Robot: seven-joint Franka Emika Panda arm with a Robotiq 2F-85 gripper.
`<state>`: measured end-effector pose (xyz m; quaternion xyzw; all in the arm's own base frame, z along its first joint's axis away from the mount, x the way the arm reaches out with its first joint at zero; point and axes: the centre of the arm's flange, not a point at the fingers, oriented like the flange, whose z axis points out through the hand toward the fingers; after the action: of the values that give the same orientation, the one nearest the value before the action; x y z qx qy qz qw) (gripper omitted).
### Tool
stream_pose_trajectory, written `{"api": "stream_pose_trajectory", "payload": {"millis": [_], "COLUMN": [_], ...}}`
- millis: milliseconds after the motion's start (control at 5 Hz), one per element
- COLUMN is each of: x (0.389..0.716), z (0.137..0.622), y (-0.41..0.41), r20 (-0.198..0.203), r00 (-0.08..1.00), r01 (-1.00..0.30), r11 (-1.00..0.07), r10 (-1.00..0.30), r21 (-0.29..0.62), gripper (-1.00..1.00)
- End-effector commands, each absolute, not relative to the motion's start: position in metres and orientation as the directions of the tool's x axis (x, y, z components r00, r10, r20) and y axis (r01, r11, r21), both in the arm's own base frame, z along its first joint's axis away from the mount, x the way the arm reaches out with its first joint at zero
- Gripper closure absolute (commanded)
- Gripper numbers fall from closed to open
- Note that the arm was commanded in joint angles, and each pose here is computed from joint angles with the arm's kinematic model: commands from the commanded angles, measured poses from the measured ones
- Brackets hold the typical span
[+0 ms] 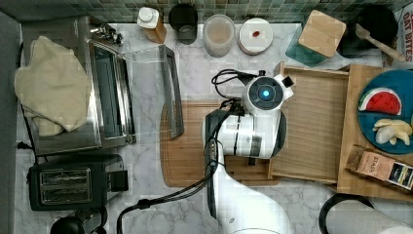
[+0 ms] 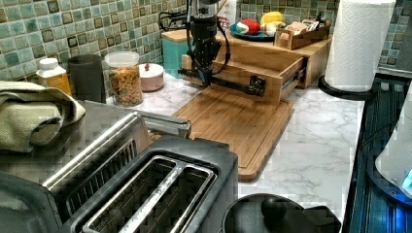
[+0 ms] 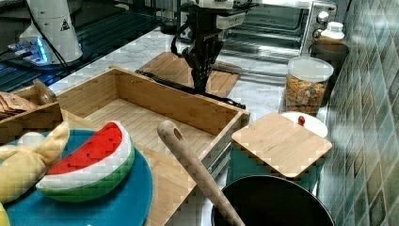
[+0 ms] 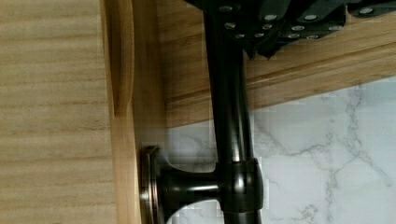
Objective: Close the drawer.
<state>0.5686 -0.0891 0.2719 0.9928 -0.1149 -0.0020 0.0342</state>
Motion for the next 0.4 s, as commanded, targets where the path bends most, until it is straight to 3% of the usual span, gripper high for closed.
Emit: {"api": "stream_pose_trajectory", "payload": {"millis": [200, 400], "x": [0.577, 0.569], "z": [0.303, 0.312], "y": [-0.169, -0.218], "r20": [0.032, 0.037], "r00": [0.977, 0.985], "r01": [-0.215, -0.174], "r11": [-0.971, -0.973], "r10": [-0.213, -0.171], "r21": [0.104, 0.152], "gripper": [1.00, 1.00]}}
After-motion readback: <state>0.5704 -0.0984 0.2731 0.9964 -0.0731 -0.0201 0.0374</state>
